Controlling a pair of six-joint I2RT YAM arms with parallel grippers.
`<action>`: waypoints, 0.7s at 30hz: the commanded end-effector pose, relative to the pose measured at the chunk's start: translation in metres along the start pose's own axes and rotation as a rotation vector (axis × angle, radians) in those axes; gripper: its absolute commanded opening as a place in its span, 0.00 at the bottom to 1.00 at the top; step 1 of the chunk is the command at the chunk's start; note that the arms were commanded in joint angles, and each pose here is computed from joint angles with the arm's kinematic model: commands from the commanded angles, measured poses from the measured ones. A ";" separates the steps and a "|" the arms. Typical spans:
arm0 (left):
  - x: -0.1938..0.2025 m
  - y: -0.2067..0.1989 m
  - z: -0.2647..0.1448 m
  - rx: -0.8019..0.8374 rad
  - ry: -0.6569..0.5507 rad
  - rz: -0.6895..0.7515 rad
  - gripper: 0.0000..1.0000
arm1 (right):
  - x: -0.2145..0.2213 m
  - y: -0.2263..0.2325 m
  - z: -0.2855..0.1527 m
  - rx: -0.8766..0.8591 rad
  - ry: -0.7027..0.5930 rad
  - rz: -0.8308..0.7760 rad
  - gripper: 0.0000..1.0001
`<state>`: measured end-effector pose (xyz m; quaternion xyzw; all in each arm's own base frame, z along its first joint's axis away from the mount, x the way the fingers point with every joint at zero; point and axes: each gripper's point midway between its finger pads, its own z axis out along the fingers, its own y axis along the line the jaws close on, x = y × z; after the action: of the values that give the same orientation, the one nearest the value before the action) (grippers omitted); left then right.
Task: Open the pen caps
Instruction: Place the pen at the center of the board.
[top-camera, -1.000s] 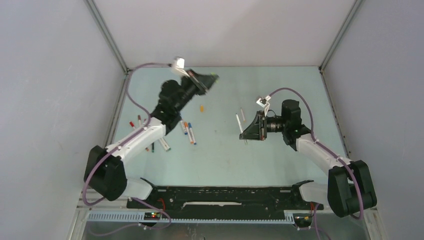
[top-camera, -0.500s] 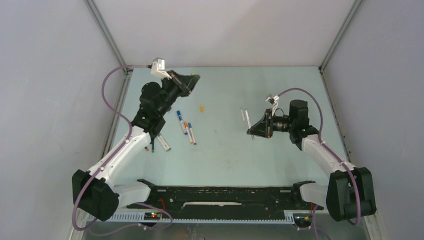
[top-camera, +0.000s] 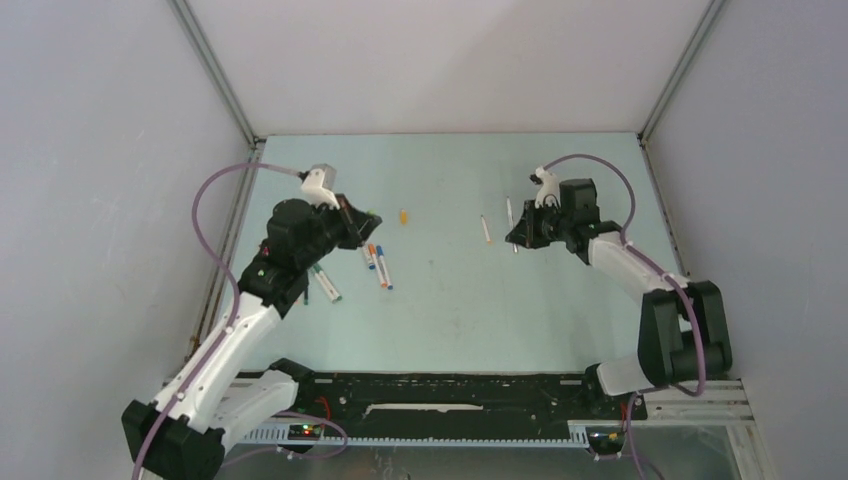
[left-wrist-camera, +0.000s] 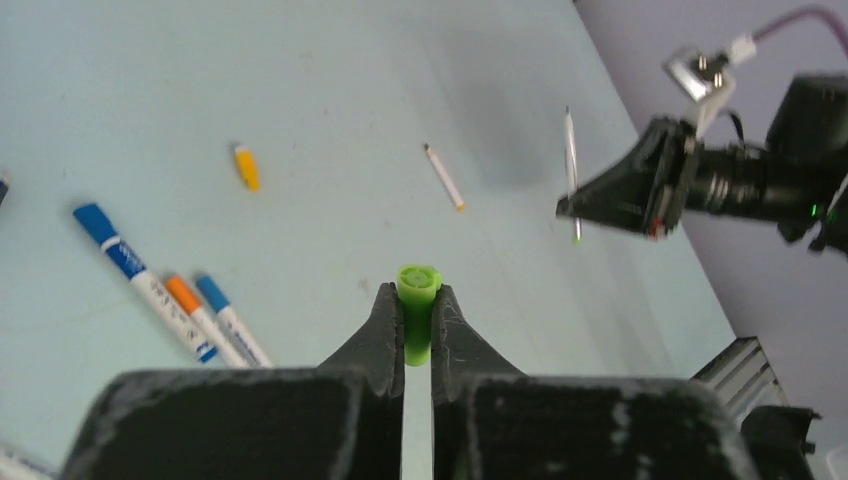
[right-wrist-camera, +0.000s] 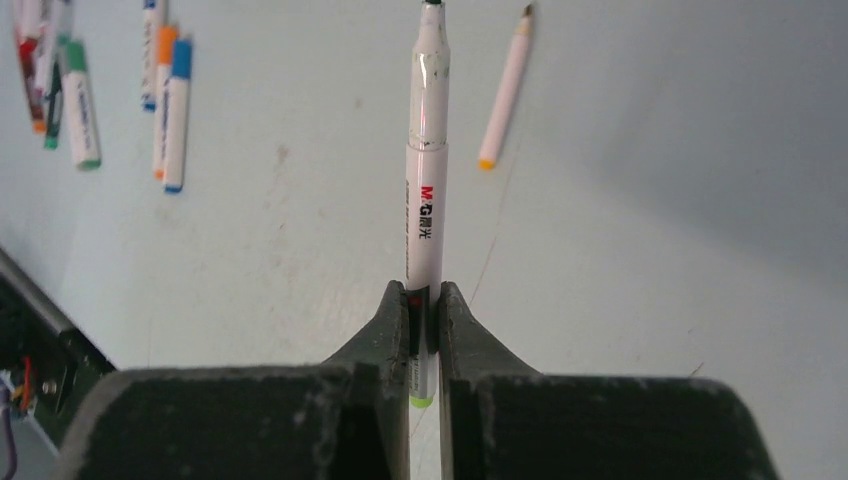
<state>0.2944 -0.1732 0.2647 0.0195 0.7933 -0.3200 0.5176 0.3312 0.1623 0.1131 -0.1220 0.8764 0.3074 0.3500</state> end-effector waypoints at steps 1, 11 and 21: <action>0.023 0.011 -0.015 -0.010 0.015 0.013 0.00 | -0.029 -0.021 0.014 0.114 0.027 0.045 0.00; 0.042 0.025 -0.017 -0.040 0.019 0.000 0.00 | 0.002 -0.039 0.071 0.131 0.284 0.152 0.00; 0.041 0.024 -0.012 -0.032 0.010 -0.009 0.00 | 0.018 -0.059 0.089 0.222 0.366 0.198 0.01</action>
<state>0.2678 -0.1608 0.2158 0.0145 0.8128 -0.3069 0.4949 0.3837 0.1747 0.0190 -0.0605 0.9577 0.2298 0.1623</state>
